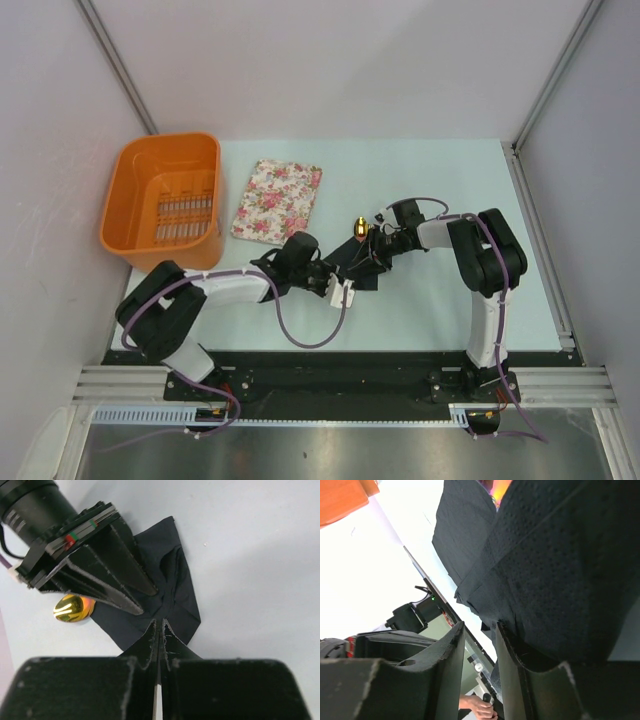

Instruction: Place the utensils on the paper napkin and roll it up

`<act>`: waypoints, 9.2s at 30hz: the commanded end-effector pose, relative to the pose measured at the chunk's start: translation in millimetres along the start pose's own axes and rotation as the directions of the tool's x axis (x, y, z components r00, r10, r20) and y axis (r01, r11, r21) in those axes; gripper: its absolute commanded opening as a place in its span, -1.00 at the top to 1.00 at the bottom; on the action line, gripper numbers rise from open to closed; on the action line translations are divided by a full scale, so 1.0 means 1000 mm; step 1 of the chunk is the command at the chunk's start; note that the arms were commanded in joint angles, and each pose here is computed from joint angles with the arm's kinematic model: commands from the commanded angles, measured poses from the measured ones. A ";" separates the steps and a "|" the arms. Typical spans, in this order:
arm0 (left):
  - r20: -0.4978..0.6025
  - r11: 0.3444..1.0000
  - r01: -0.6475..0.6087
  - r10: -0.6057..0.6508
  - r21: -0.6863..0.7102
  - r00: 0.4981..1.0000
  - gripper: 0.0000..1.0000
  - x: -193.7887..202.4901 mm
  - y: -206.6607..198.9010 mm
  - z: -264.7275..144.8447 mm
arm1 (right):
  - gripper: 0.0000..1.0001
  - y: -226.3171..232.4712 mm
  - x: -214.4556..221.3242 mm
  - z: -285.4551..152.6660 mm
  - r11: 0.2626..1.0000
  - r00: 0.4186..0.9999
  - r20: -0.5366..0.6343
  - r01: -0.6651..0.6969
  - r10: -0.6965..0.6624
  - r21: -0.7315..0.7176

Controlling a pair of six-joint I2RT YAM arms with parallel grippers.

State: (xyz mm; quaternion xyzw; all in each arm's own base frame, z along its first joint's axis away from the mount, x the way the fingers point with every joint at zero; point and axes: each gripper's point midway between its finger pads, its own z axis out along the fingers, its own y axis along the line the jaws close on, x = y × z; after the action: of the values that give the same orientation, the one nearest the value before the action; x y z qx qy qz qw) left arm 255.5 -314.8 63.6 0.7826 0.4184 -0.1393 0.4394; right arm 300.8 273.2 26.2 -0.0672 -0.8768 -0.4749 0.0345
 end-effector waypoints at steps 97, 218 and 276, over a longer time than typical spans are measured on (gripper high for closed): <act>-0.083 0.980 0.196 -0.198 -0.033 0.977 0.16 0.027 0.048 0.012 | 0.88 -0.016 -0.010 -0.012 0.991 0.997 0.017 0.074 -0.077 0.108; -0.048 -0.262 0.965 -0.963 -0.029 -0.264 0.27 0.041 0.036 0.018 | 0.60 -0.002 -0.005 -0.012 0.989 0.993 0.016 0.111 -0.113 0.096; 0.003 -0.285 0.958 -0.958 0.035 -0.285 0.21 0.031 0.033 0.022 | 0.63 -0.008 -0.004 -0.008 0.991 0.996 0.008 0.089 -0.090 0.100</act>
State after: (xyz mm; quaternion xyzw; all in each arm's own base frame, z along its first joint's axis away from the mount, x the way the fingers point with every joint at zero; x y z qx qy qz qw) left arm 297.3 -321.3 49.9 0.1225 0.8702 -0.4559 0.1408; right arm 299.9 258.6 21.0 -0.0341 -0.9024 -0.4293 0.0151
